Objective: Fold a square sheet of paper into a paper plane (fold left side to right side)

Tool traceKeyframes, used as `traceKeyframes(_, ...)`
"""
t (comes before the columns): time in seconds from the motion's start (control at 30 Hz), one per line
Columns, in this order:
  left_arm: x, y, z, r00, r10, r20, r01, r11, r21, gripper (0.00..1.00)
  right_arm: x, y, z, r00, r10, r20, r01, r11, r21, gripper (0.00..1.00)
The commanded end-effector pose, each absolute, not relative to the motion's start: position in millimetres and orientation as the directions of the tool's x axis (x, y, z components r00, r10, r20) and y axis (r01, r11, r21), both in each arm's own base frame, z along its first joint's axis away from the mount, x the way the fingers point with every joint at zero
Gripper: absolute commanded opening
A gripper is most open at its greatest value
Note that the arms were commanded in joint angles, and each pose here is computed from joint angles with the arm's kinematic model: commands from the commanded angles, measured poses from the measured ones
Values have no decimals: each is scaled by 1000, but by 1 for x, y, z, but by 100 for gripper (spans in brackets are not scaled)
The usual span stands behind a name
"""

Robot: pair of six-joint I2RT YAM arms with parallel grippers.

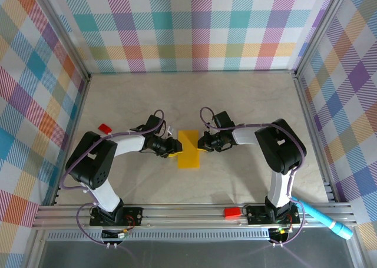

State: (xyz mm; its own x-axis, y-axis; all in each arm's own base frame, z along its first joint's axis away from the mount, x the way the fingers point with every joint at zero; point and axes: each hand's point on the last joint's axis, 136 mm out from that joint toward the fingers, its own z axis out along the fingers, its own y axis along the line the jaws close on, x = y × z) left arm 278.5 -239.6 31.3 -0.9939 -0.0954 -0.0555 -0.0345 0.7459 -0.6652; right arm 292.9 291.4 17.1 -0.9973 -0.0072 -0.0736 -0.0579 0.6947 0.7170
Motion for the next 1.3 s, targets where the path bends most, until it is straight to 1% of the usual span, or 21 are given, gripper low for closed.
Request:
traceKeyframes(0.0, 276, -239, 25, -996, -71, -46, -26, 772, -635, 35, 285, 284, -1, -999, -13, -32, -31, 736, 676, 3)
traceKeyframes(0.2, 273, -240, 21, -998, -59, -37, -23, 782, -623, 35, 286, 285, -1, -999, -12, -33, -31, 736, 677, 3)
traceKeyframes(0.33, 274, -247, 25, -998, -58, -30, -24, 755, -656, 29, 286, 286, -1, -1000, -13, -29, -29, 734, 679, 3)
traceKeyframes(0.73, 281, -254, 36, -995, -84, -56, -21, 718, -696, 28, 285, 285, -2, -1000, -14, -27, -29, 735, 678, 4)
traceKeyframes(0.87, 281, -253, 38, -994, -86, -61, -20, 722, -692, 23, 286, 285, -1, -999, -13, -30, -30, 734, 678, 4)
traceKeyframes(0.97, 280, -253, 39, -995, -86, -56, -23, 720, -694, 15, 287, 286, 2, -999, -15, -39, -38, 730, 683, 6)
traceKeyframes(1.1, 278, -253, 42, -994, -98, -37, -44, 713, -700, 5, 295, 291, 19, -995, -23, -100, -87, 706, 703, 9)
traceKeyframes(1.17, 278, -253, 44, -993, -114, -23, -65, 707, -704, 2, 298, 292, 30, -989, -31, -145, -126, 700, 703, 12)
traceKeyframes(1.27, 277, -253, 45, -988, -152, 15, -119, 704, -700, 0, 302, 289, 46, -974, -41, -223, -188, 700, 689, 22)
